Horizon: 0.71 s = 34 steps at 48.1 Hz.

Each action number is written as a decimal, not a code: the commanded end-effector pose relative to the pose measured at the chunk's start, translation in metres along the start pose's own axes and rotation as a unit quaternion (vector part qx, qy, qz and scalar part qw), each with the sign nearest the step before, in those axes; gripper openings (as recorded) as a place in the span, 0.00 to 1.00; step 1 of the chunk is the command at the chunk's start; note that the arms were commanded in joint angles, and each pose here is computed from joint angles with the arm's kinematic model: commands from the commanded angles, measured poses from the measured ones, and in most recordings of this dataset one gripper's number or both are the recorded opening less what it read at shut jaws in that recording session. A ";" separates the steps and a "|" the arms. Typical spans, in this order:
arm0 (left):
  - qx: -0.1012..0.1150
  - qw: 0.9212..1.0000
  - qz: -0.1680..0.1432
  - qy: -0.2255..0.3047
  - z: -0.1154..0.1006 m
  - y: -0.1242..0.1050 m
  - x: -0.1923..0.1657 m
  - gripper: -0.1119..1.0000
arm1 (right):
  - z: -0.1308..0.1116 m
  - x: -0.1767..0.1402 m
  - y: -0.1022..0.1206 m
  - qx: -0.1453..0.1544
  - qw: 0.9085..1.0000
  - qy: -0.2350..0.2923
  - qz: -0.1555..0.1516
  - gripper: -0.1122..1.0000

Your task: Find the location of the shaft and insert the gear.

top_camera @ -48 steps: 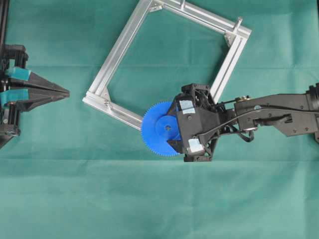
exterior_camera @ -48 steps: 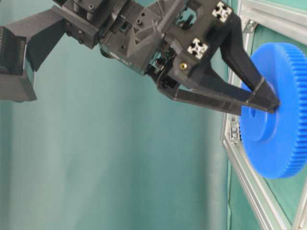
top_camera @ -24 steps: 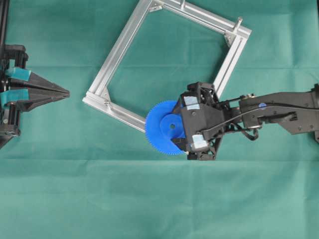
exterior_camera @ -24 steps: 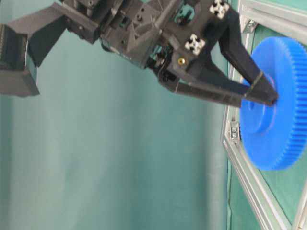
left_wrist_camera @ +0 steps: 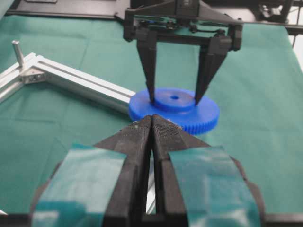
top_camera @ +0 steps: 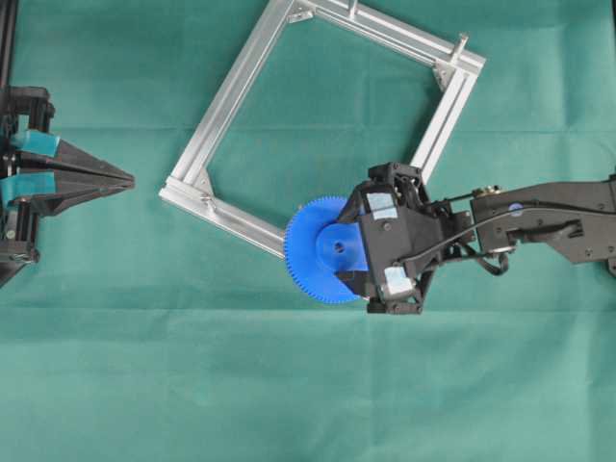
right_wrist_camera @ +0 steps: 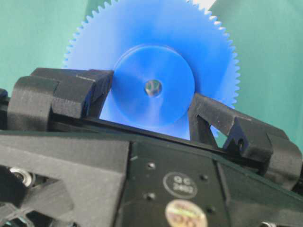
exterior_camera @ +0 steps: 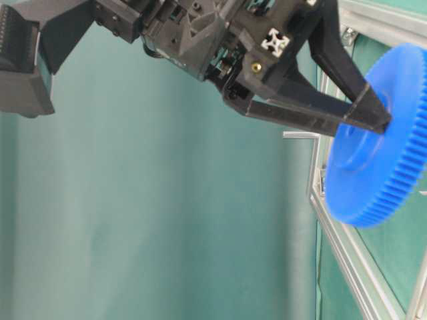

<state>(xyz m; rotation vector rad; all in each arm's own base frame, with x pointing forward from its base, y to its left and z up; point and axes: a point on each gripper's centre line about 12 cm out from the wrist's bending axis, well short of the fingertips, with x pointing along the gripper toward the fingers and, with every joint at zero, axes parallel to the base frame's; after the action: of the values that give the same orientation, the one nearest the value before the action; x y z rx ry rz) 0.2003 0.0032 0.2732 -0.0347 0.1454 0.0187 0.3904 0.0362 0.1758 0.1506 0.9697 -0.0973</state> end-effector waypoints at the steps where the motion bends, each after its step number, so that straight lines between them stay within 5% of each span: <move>1: -0.001 1.000 0.001 -0.008 0.006 0.000 0.001 0.11 | 0.004 0.003 0.007 -0.004 1.000 -0.004 0.006 0.72; 34: -0.002 1.000 0.001 -0.006 0.005 0.000 0.001 0.11 | -0.011 0.007 0.013 0.008 1.000 0.018 0.006 0.72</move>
<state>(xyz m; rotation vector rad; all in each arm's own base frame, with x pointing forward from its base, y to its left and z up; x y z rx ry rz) 0.2003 0.0032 0.2732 -0.0347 0.1454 0.0187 0.3943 0.0466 0.1726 0.1787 0.9676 -0.0932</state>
